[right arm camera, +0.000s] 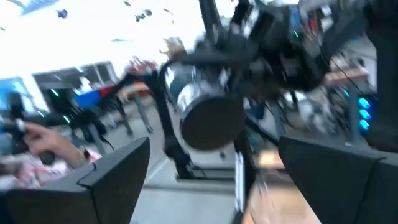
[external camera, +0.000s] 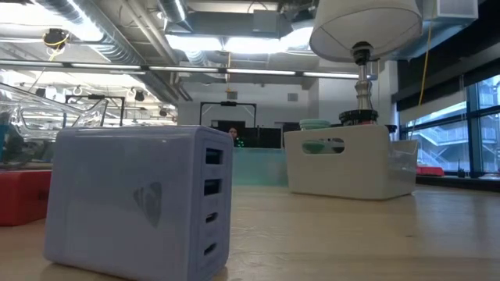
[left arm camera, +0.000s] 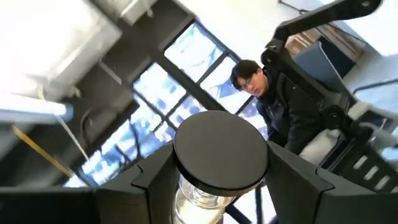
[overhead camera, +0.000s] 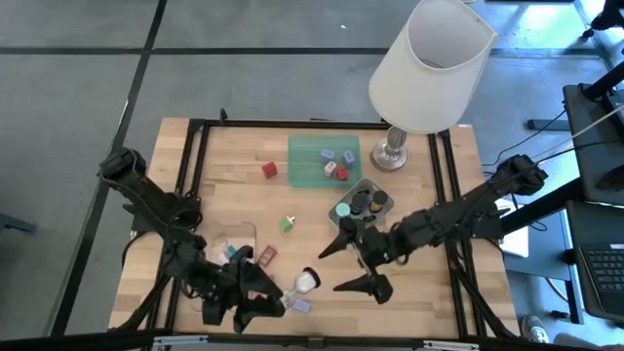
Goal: Pick & Place Office items
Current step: Put the white hourglass into the gray bin
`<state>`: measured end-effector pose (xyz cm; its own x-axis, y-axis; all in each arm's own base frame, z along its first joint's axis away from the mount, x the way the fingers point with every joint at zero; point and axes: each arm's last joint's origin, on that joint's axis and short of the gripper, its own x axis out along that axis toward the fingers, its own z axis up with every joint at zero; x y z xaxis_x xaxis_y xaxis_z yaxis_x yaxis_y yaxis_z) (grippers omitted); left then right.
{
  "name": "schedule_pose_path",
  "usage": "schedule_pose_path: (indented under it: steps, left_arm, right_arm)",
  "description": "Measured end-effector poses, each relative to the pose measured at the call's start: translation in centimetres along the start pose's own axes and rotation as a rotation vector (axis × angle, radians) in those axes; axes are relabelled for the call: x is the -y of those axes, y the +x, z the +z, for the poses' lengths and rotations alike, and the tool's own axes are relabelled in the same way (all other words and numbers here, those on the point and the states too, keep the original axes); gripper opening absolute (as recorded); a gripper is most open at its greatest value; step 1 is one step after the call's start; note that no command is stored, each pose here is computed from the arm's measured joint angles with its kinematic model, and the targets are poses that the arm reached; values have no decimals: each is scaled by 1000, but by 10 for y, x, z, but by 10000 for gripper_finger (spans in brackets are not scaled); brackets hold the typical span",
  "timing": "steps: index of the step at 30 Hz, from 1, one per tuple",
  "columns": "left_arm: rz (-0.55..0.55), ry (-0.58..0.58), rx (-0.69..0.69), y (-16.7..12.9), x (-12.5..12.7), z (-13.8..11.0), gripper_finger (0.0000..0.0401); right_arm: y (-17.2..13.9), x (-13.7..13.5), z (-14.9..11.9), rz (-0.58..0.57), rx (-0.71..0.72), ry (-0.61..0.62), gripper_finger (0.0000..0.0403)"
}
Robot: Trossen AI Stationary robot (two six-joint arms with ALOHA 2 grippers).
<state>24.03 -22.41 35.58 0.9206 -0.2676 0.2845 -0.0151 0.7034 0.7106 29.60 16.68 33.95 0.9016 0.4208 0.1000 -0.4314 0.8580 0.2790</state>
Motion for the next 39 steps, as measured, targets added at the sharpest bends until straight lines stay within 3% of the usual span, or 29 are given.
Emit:
schedule_pose_path:
  steps: [7,18,31,39]
  left_arm:
    - [-15,165,105,7,-9,-8,200]
    - [28,136,123,20,-32,-33,200]
    - [19,94,141,25,-42,-46,200]
    - [21,95,135,25,-42,-47,200]
  right_arm:
    - [0,17,16,84,94,53,357]
    - [0,19,22,182,112,61,357]
    - [0,19,22,178,124,-24,356]
    - [0,20,22,144,134,-43,305]
